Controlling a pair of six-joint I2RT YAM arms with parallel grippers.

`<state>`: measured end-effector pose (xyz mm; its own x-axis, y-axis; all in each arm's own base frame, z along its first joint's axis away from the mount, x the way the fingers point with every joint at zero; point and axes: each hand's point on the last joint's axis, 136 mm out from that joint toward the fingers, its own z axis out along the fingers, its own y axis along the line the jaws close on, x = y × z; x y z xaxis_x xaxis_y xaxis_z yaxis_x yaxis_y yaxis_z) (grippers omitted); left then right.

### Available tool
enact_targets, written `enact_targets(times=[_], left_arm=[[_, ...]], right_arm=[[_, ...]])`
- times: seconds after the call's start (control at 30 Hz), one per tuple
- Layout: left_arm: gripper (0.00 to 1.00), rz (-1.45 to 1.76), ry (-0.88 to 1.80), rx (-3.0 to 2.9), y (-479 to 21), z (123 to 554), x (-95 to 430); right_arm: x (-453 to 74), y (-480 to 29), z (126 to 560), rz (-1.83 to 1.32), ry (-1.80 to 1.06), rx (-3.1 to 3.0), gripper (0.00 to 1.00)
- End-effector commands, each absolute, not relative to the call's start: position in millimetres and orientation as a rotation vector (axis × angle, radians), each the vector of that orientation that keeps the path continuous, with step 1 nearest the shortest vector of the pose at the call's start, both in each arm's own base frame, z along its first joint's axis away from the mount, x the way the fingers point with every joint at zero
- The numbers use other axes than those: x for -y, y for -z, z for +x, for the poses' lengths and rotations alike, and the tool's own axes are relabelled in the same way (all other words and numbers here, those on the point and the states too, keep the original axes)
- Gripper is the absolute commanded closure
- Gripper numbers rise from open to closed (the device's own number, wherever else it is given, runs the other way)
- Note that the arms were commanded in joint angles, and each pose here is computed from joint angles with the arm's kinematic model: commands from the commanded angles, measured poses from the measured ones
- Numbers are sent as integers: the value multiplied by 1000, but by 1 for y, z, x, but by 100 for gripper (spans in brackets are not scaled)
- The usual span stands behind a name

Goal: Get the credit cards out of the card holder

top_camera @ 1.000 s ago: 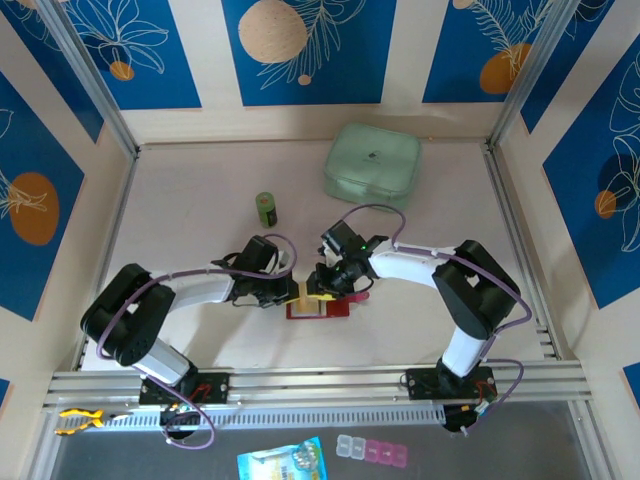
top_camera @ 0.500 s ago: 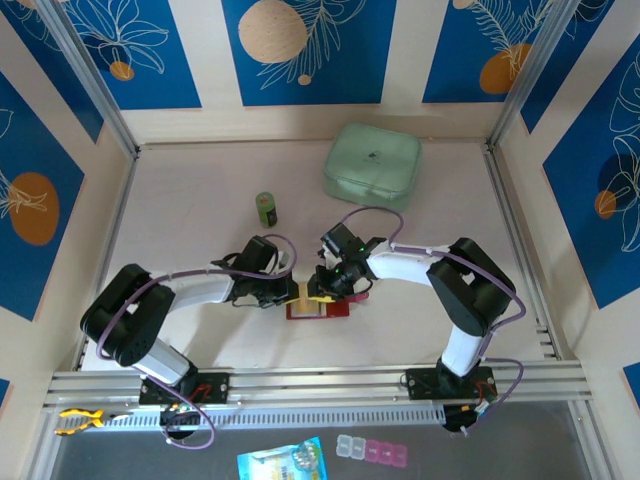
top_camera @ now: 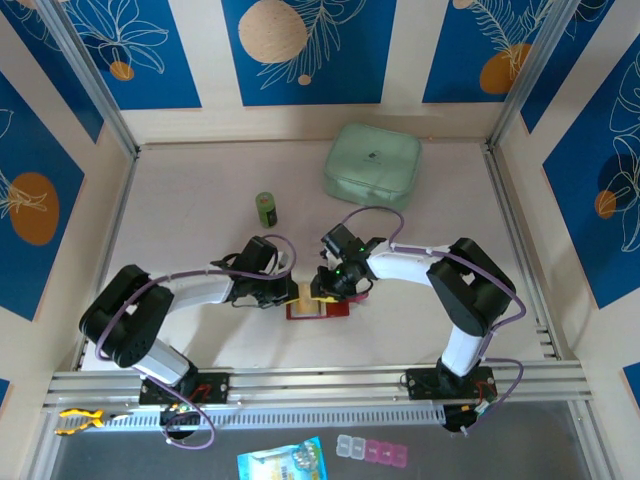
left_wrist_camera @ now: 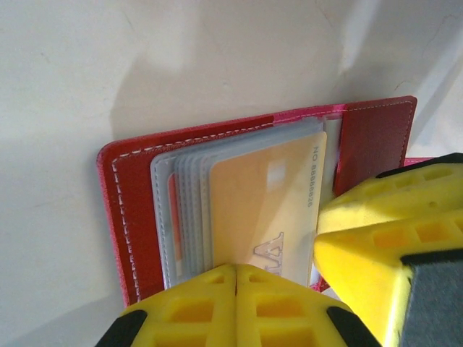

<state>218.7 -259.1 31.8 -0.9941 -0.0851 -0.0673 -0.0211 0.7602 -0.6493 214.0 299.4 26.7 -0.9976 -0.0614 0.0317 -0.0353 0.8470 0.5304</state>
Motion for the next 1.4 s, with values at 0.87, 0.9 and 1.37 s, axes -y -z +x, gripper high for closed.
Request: enact_targets(times=[0.87,0.9,1.37], left_arm=[[95,-89,940,-2932,-20,207,246],[95,-89,937,-2934,-20,207,246],[96,-90,923,-2937,-21,208,245]], right_arm=[[-308,-46,208,123,1059,2928,72],[-308,-44,208,125,1057,2921,72],[-313,-37,208,137,1058,2894,75]])
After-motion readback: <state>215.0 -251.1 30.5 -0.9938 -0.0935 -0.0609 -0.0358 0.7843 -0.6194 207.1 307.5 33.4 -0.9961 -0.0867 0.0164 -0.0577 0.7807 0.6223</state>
